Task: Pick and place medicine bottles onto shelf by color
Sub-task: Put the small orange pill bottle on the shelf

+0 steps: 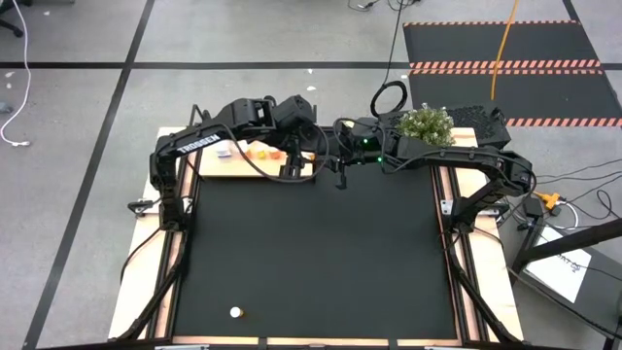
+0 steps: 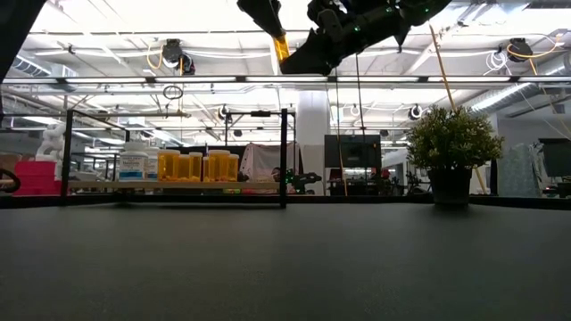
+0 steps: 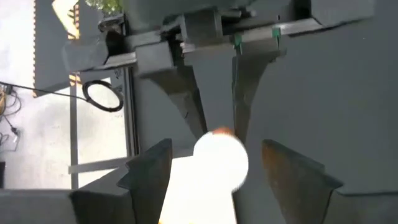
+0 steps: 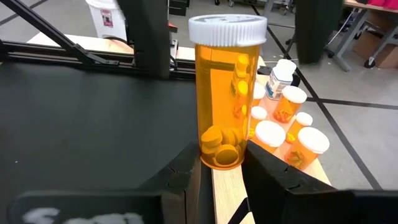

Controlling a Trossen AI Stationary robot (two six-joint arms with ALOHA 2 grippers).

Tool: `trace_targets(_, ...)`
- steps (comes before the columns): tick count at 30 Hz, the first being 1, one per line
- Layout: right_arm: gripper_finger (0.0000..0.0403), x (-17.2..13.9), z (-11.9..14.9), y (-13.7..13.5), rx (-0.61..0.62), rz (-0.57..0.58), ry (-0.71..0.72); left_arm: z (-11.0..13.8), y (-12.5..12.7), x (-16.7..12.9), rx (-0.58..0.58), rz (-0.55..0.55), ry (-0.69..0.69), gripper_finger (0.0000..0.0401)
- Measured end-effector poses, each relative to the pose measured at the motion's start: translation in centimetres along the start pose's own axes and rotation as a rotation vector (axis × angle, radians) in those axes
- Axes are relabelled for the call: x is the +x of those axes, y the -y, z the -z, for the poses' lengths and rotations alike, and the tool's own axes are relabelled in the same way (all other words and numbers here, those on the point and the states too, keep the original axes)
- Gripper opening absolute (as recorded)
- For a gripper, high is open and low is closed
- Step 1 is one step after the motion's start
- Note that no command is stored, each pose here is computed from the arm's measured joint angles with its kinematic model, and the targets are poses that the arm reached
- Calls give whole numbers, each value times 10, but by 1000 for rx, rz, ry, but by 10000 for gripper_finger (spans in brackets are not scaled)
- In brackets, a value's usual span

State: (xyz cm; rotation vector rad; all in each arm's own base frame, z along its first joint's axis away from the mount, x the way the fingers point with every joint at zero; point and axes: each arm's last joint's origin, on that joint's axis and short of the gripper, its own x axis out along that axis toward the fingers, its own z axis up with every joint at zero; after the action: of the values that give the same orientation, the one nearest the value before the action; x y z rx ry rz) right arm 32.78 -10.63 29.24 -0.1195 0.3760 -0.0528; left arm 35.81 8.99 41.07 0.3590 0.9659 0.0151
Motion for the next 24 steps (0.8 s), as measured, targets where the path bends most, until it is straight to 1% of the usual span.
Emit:
trace_targets(7, 94, 1, 3, -1, -1, 0, -5, -2, 1, 6, 20, 7, -10, 245)
trace_targets(10, 94, 0, 3, -1, -14, 0, -4, -1, 2, 8, 21, 9, -22, 223)
trace_targets(19, 94, 0, 3, 0, -18, 4, -3, 0, 0, 7, 19, -6, -27, 135)
trace_targets(22, 95, 1, 3, -1, -18, 3, -5, 0, 0, 7, 19, -4, -28, 120)
trace_targets(24, 101, 0, 3, -1, -18, 4, -4, 0, 0, 7, 19, -5, -27, 119)
